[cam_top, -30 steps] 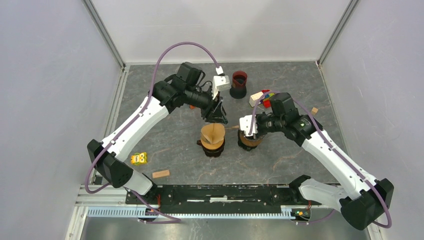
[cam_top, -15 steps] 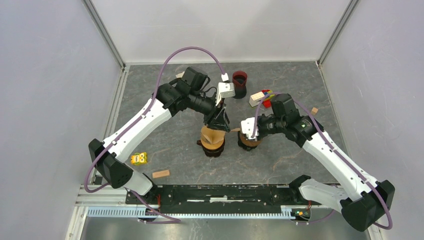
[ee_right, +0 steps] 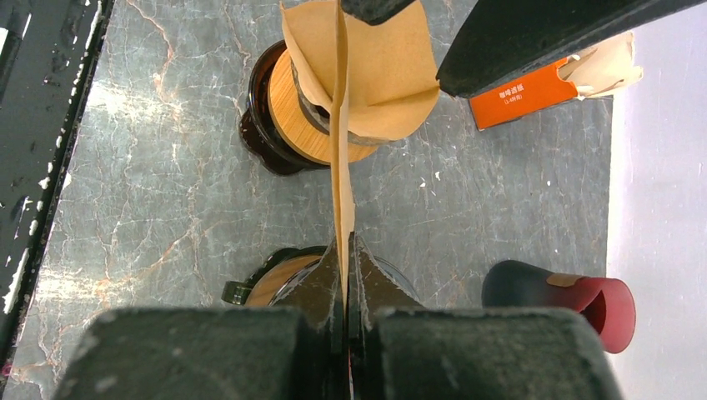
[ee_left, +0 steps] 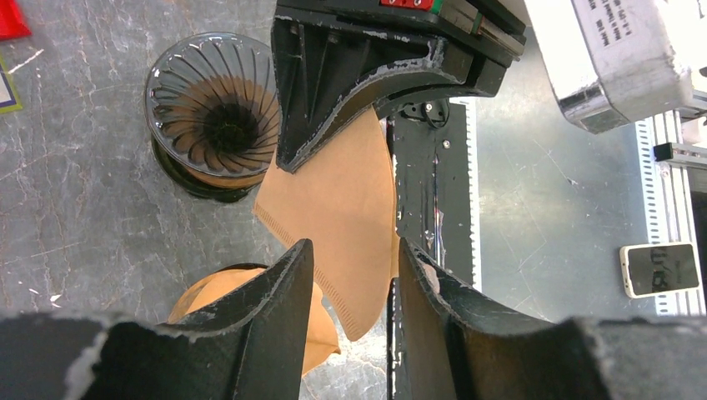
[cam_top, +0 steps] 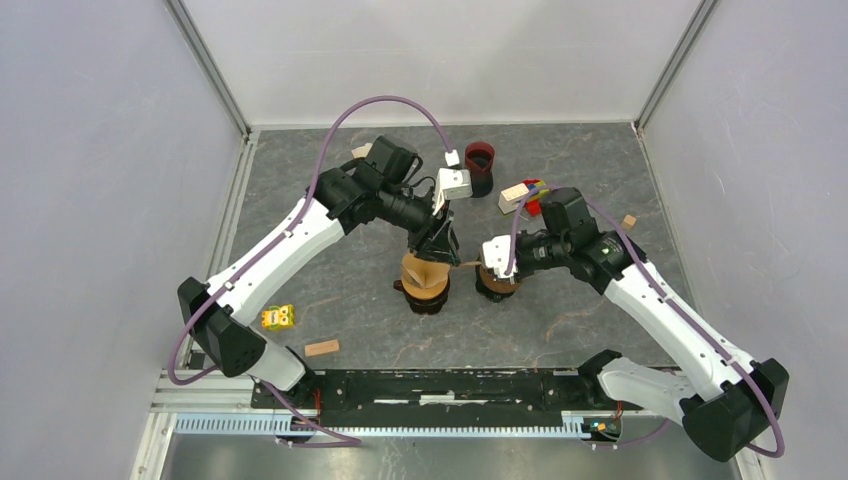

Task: Place the coffee filter in the dripper
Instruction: Pick up the coffee filter from the coffee filter holder.

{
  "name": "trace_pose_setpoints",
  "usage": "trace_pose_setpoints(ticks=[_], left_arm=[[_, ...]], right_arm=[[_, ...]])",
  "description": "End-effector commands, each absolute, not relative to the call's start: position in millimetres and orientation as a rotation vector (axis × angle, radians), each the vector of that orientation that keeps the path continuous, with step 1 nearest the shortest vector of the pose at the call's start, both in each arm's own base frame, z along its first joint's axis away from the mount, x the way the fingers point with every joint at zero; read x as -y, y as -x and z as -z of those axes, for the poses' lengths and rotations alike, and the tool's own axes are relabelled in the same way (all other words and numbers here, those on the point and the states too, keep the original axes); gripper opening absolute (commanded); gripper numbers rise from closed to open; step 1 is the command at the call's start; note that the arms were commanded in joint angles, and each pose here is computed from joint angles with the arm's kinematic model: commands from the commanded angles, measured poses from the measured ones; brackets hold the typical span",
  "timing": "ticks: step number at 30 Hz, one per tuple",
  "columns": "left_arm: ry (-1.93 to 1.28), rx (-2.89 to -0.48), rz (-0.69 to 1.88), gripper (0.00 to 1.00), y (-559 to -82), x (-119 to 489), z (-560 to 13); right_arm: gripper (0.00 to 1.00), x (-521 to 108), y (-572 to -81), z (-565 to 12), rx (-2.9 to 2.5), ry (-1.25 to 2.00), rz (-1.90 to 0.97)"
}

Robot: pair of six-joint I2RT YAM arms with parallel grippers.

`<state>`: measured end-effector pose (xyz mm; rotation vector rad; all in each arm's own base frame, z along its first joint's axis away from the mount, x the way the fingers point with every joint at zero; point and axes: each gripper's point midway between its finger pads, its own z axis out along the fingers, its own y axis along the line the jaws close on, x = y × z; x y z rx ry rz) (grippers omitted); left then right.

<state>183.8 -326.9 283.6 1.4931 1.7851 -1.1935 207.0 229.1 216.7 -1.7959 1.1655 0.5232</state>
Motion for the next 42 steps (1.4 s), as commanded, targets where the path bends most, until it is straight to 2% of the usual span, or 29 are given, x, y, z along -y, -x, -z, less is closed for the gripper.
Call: trace_pose_setpoints(ticks=[1, 42], left_arm=[[-1.535, -1.728, 1.191, 0.49, -180, 326, -284], [-1.555, -1.729, 1.180, 0.49, -179, 330, -276]], right_arm=[[0.01, -234, -202, -226, -1.129, 1.800, -0.557], [0.00, -236, -213, -229, -1.244, 1.750, -0.572]])
